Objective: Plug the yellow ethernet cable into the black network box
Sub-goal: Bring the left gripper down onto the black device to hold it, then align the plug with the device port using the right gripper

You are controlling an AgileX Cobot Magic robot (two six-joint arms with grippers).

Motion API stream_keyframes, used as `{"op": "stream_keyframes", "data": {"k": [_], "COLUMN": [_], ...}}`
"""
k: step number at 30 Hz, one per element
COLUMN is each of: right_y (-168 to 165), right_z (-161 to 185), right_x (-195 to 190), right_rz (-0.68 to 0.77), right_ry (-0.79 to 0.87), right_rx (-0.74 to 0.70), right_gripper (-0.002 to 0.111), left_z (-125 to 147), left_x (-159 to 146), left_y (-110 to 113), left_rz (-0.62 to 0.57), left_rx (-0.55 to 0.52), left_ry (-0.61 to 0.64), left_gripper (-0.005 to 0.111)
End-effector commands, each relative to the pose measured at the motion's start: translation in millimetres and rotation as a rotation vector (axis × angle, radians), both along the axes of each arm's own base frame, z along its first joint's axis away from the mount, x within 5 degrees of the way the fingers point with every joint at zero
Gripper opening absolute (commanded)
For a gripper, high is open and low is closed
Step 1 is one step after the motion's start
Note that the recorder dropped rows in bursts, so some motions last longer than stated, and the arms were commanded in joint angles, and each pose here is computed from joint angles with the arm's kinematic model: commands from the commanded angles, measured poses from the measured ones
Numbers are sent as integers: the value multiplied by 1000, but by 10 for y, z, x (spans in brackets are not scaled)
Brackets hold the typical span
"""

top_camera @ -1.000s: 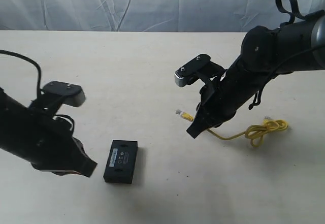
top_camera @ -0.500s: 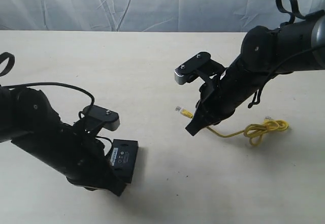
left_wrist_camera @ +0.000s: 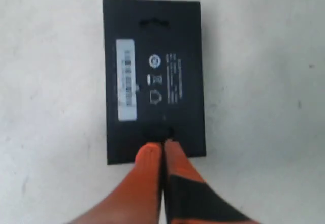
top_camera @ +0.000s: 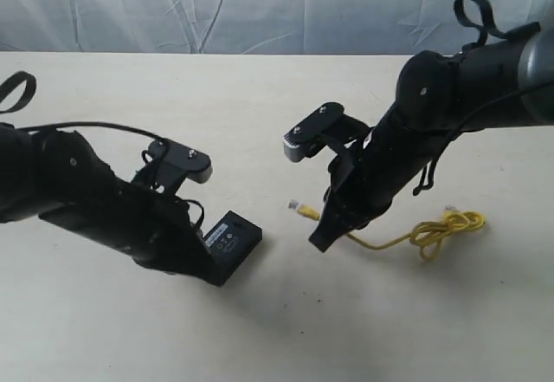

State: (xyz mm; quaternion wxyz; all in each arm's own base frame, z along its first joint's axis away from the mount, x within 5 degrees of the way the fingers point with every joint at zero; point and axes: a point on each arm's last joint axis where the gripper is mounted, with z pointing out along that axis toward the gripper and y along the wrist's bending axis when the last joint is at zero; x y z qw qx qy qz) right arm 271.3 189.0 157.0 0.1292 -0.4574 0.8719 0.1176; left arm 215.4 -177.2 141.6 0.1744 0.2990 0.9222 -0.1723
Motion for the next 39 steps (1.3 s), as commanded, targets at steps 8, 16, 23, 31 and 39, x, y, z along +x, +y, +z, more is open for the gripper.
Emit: {"op": "stream_keyframes", "data": {"k": [8,16,23,31,39], "right_y": [286,535,585,609,592], "right_z": [-117,-126,-188,-206,-234], "right_x": [-461,-650,-643,-602,-605], "right_rz": [194,275,264,249,279], "right_ry": [41,-27,-46,-84,-82], "right_rx": [-59,-32,-25,-9,-36], "right_gripper": [0,0,-1,-1,-1], "left_z": [387,6,-247,-263,-319], "left_x": [677,804,786,783,756], "left_y": [466,525,480,449,434], "left_rz": [7,-57,-65,-61,-72], "left_rx": [10,-167,-189,-230,-246], "left_ry": [-76,82,182,200,244], "left_gripper": [0,0,0,0,0]}}
